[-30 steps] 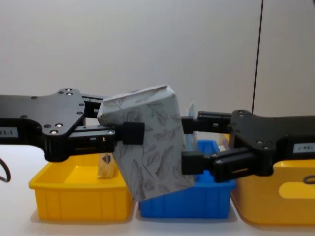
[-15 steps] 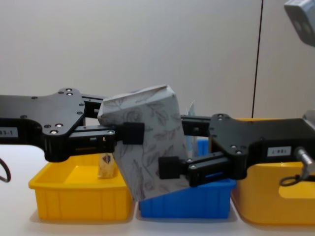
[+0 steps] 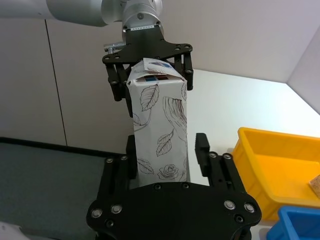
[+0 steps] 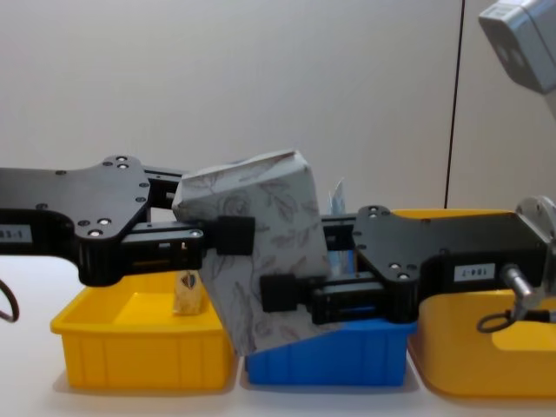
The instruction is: Bimanual collaborative sorting of washing and personal care products
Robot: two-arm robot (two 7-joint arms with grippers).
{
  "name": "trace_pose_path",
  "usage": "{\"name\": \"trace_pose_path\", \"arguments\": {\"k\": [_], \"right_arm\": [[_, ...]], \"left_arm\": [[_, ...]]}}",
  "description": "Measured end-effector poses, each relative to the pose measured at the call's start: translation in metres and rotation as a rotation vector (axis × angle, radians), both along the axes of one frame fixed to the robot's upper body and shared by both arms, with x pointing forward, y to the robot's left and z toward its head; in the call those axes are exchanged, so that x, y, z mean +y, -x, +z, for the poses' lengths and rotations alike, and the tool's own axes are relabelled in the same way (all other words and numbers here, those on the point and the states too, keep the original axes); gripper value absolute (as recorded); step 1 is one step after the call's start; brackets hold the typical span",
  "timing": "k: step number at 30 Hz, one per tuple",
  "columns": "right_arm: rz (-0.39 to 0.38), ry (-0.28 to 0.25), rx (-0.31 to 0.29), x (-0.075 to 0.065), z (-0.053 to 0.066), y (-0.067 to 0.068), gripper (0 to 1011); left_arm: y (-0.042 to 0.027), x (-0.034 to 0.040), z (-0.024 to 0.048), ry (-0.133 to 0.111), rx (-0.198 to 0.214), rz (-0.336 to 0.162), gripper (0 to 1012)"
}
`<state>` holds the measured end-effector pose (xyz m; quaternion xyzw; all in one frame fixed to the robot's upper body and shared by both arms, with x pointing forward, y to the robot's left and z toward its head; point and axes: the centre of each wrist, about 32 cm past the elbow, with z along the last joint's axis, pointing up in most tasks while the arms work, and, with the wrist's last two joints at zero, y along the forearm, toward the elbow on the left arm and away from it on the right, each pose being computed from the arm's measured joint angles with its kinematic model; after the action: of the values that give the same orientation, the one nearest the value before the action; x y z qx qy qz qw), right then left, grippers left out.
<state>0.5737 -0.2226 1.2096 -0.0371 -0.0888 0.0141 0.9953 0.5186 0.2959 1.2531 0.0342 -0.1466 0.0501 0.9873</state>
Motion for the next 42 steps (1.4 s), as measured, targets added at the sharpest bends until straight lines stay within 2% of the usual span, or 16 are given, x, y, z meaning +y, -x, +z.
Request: {"name": "trace_pose_path", "arguments": {"k": [3,6,9,10,17,25,29,38,42], "right_arm": [[0.000,0.003,-0.002,-0.0003,0.0002,-0.0009,629],[0.000,0.006,-0.004,-0.0005,0.0003,-0.0016,496],[0.001,0.007,-0.006,-0.0006,0.0004,-0.0020,433],[0.001,0.007,-0.007,-0.0007,0.0005,-0.0023,377],[0.000,0.007,-0.009,-0.0014,0.0005,-0.0032,349],[0.002,0.001,-0.003,-0.0034,0.0008,-0.0035,347],[0.005,-0.004,-0.002,-0.0035,0.0016,-0.0032,347],[0.009,-0.015,-0.004,-0.0053,0.0045,-0.0013,342],[0.007,-0.021,-0.004,-0.0087,0.0062,0.0006,344]], "left_arm": [[0.0000,0.0000,0.0000,0.000,0.000,0.000,376],[0.0000,0.0000,0.0000,0.000,0.000,0.001,376],[0.0000,0.0000,0.0000,0.001,0.000,0.002,376],[0.0000,0.0000,0.0000,0.000,0.000,0.002,376],[0.0000,0.0000,0.0000,0.001,0.000,0.002,377],[0.0000,0.0000,0.0000,0.001,0.000,0.000,578],[0.0000,0.0000,0.0000,0.000,0.000,0.000,739],[0.0000,0.0000,0.0000,0.000,0.000,0.000,979],[0.0000,0.0000,0.0000,0.000,0.000,0.000,1001]]}}
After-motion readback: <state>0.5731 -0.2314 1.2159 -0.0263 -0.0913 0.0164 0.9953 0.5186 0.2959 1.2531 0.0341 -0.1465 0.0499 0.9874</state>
